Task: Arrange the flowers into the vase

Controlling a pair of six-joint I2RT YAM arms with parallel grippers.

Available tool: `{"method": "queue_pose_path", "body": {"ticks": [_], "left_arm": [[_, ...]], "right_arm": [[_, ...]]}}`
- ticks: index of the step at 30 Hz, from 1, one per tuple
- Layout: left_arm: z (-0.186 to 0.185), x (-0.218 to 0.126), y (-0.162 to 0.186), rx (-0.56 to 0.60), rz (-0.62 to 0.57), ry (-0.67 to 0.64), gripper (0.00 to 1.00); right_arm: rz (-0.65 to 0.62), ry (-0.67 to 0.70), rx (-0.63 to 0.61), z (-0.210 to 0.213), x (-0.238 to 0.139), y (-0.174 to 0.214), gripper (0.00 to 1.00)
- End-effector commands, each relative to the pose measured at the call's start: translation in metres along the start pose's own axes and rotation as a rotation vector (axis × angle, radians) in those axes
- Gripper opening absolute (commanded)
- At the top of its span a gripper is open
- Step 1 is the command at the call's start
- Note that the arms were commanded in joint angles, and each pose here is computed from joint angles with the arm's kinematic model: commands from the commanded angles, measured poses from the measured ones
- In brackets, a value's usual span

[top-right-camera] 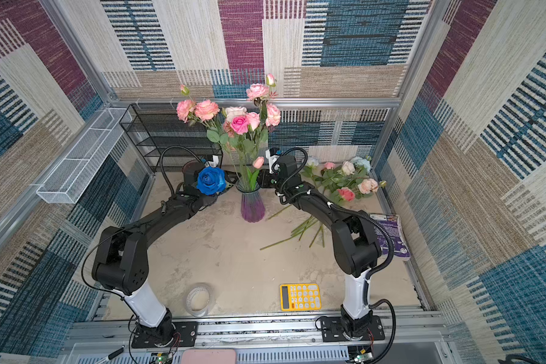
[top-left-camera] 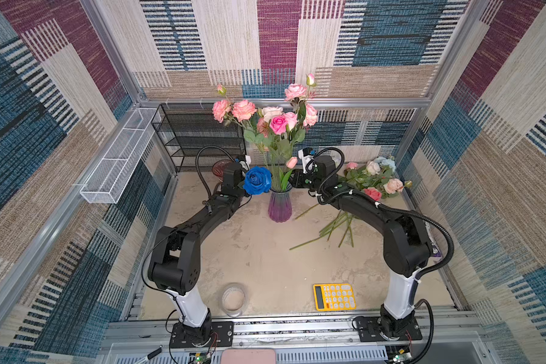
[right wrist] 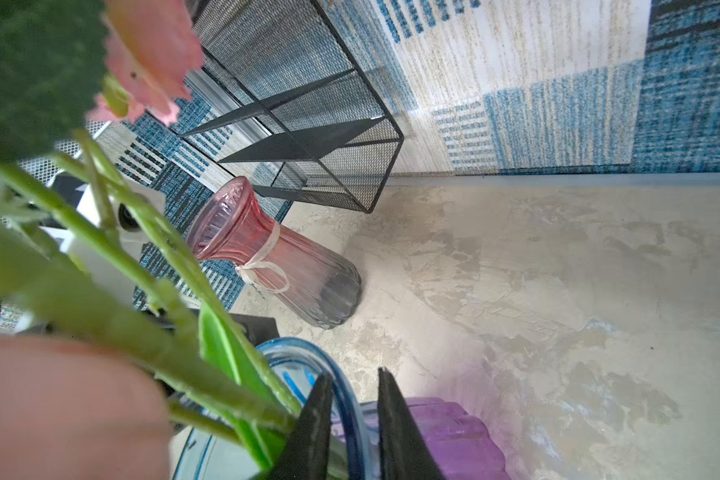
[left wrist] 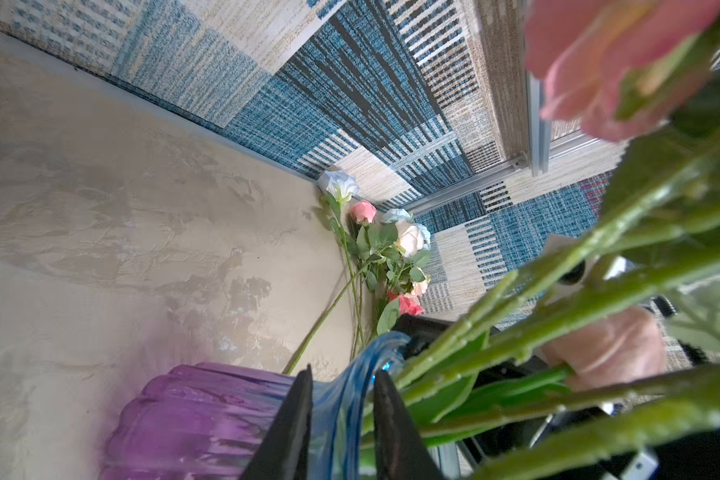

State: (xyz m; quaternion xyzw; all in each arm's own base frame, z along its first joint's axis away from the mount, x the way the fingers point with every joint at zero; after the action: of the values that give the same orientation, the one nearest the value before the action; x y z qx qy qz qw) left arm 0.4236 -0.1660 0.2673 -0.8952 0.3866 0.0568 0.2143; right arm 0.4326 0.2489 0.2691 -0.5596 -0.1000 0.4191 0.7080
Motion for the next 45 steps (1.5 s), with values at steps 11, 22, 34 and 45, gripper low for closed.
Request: {"method": "queue_pose_path", "body": {"ticks": [11,22,34,45], "left_arm": [[-0.012,-0.021,-0.007,0.026,-0.086,-0.011,0.36],[-0.022,-0.054,-0.014,0.028,-0.190,-0.043,0.41],[-0.038,-0.076,-0.016,0.038,-0.220,-0.017,0.42],[-0.076,-0.129,-0.017,0.101,-0.334,-0.023,0.43]], "right_arm": [[-0.062,0.146,0.075,-0.001,-0.027,-0.009,0.44],[-0.113,0.224,0.104,0.003,-0.063,-0.013,0.53],[-0.149,0.178,-0.016,0.042,-0.137,-0.001,0.55],[-0.014,0.009,-0.301,0.119,-0.126,0.032,0.49]]}}
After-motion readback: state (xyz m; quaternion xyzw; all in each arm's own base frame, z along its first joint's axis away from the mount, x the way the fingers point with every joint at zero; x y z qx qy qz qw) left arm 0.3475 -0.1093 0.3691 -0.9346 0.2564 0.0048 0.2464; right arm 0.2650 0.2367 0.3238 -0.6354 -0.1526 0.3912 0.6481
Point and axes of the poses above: each gripper's point midway between its finger pads, its own x axis out along the fingers, its own z axis along the line the jaws close on, y = z × x, the point moved 9 cm from there along -x, back along the fingers, and after that the axes turned 14 degrees about -x, right-handed, at the moved point
